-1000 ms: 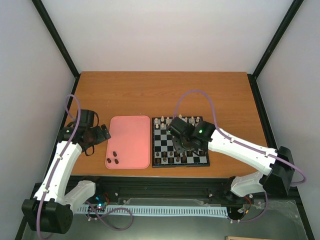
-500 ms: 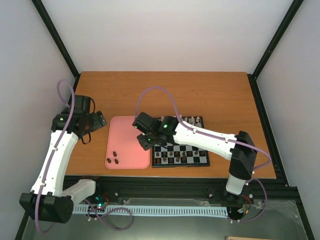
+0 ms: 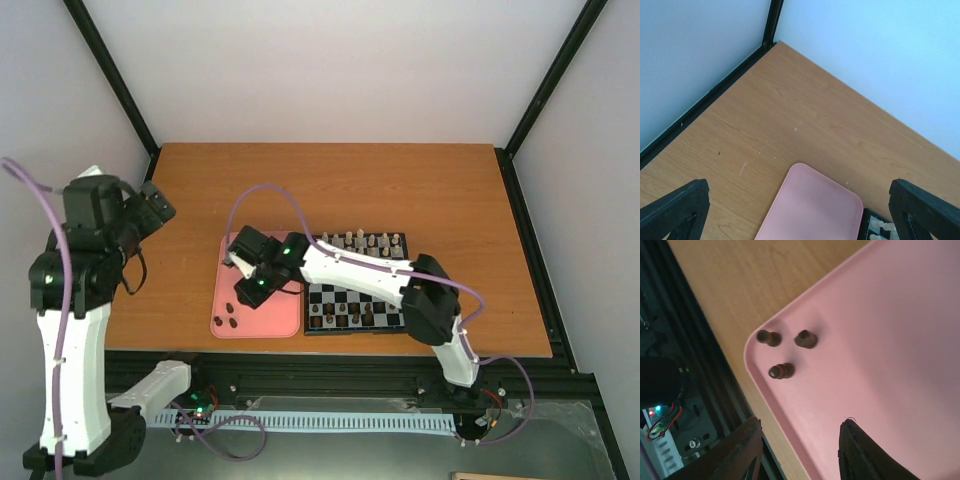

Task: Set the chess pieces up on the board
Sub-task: Pick up the chess piece from the storage box.

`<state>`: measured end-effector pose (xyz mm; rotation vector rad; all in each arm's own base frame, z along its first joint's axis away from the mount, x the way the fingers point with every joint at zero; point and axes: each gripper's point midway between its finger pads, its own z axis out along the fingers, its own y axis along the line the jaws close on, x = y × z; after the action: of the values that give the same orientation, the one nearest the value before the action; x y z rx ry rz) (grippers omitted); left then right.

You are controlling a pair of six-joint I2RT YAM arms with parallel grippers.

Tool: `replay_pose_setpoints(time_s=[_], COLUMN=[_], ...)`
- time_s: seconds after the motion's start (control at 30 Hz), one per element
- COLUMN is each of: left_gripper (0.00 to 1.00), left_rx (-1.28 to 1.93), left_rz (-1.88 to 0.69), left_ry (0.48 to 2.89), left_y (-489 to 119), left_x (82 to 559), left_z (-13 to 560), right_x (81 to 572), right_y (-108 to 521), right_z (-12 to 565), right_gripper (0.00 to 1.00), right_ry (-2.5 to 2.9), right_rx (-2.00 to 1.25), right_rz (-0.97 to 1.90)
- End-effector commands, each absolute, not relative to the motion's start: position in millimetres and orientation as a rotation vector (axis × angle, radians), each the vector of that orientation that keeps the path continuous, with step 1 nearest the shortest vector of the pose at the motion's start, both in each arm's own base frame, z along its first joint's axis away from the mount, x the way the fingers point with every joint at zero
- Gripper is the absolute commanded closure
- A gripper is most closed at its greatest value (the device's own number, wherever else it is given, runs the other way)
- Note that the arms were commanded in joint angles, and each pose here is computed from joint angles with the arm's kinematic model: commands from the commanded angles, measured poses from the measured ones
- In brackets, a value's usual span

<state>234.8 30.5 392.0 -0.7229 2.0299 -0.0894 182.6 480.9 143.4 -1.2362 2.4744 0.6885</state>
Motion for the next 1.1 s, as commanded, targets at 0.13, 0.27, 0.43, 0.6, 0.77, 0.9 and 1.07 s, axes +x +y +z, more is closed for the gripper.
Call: replay_pose_setpoints(time_s=[0.13, 0.27, 0.43, 0.6, 0.77, 0.9, 1.07], left_gripper=[0.00, 0.00, 0.00, 0.00, 0.00, 0.00, 0.00], left_rx=[-0.791, -0.799, -0.803, -0.798, -0.787, -0.779, -0.766], left_rz=[-0.091, -0.083, -0.099, -0.122, -0.148, -0.146, -0.127], left_ry=[1.917, 1.919, 1.913, 1.908, 1.921, 1.935, 1.947], left_y=[43, 45, 44, 41, 36, 35, 35], left_x=[198, 190, 187, 190, 197, 202, 207], left_z=[408, 402, 404, 407, 406, 404, 402], right_x=[138, 138, 139, 146, 148, 150, 152], right_y=[512, 515, 518, 523, 530, 532, 541], right_z=[116, 103, 88, 78, 69, 62, 61], right_gripper=[0.58, 0.57, 0.56, 0.56, 0.57, 0.57, 0.59], right_ry=[2.463, 2.492, 2.521, 2.529, 2.538, 2.540, 2.531], right_rx=[-1.518, -1.545, -1.557, -1.538, -1.533, -1.537, -1.541], right_rz=[0.726, 0.687, 0.645, 0.610, 0.610, 0.589, 0.605])
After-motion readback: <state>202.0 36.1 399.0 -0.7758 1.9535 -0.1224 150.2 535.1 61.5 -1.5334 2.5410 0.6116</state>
